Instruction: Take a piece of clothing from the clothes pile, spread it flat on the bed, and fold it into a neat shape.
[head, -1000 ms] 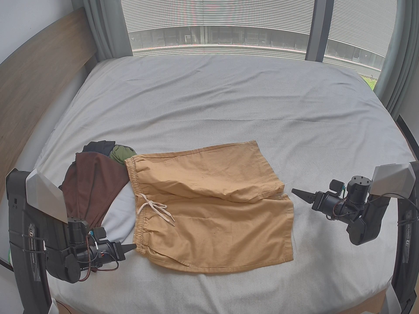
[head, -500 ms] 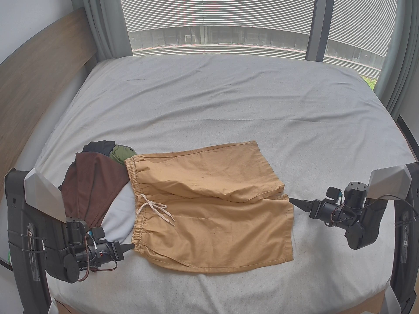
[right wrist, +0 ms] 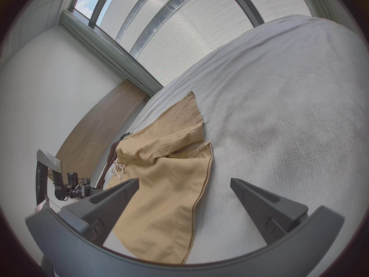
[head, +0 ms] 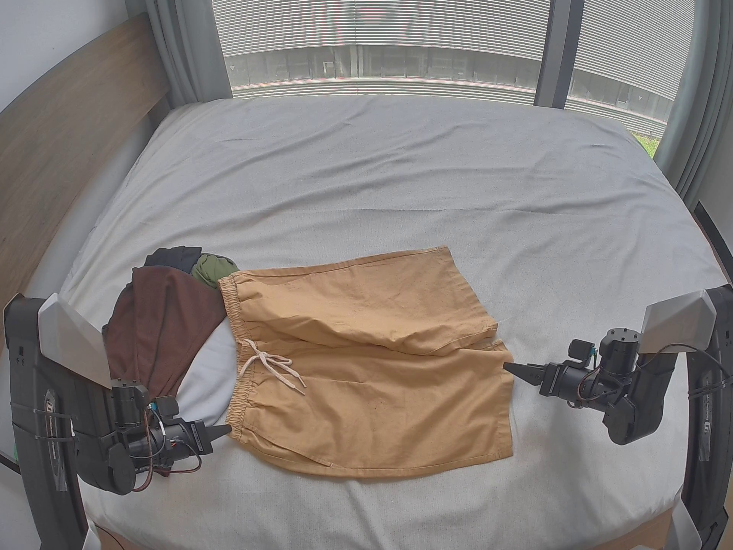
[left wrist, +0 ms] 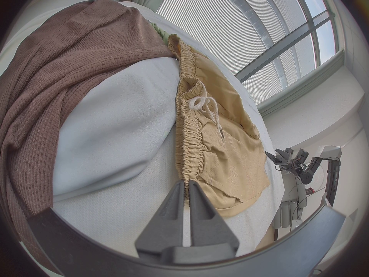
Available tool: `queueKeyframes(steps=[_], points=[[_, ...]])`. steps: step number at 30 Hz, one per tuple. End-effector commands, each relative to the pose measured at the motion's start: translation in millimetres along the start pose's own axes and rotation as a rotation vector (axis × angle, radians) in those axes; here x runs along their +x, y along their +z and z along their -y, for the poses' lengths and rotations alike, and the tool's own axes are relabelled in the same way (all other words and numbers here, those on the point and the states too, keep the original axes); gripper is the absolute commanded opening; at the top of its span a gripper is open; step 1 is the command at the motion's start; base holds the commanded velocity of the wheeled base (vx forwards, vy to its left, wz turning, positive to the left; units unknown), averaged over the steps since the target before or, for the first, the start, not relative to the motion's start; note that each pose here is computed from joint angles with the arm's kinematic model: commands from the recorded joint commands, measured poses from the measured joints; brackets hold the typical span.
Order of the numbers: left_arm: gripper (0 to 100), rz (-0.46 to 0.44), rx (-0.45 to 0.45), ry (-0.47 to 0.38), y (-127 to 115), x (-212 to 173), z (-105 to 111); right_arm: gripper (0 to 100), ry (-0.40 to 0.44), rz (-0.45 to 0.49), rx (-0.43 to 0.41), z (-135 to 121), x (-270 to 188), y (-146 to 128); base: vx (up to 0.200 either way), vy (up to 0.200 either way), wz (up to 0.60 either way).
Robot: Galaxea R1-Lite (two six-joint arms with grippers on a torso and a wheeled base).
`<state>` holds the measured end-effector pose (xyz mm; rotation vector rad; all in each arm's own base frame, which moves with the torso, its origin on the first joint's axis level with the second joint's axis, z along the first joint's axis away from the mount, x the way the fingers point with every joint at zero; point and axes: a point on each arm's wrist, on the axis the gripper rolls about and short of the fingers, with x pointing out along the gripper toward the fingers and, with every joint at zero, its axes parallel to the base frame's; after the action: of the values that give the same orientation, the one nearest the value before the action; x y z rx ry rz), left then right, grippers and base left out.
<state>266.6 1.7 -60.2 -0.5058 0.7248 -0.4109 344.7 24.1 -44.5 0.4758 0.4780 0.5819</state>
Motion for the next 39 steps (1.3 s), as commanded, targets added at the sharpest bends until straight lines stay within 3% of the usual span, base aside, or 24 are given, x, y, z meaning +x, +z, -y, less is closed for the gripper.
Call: queueKeyframes(steps=[1,2,3,24,25,39], points=[[0,0.001,0.0,-0.003,0.4,0.0,1.0,100,-0.001,0.0,0.001,0.5,0.2,-0.3,0.0,0.0,0.0],[0,0.001,0.0,-0.003,0.4,0.0,1.0,100,-0.001,0.0,0.001,0.5,0.2,-0.3,0.0,0.0,0.0],[100,-0.001,-0.001,-0.003,0.1,-0.2,1.1,100,-0.001,0.0,0.0,0.5,0.2,-0.3,0.0,0.0,0.0],[100,-0.03,0.004,-0.023,-5.4,7.8,5.1,100,-0.005,-0.014,0.009,3.5,2.8,-6.1,0.0,0.0,0.0],[0,-0.029,0.004,-0.023,-5.1,8.1,5.0,100,-0.006,-0.016,0.011,3.7,2.6,-6.8,0.0,0.0,0.0],[0,-0.028,0.001,-0.025,-4.8,8.3,5.0,100,0.029,-0.101,0.032,-1.9,-11.8,-23.0,0.0,0.0,0.0]])
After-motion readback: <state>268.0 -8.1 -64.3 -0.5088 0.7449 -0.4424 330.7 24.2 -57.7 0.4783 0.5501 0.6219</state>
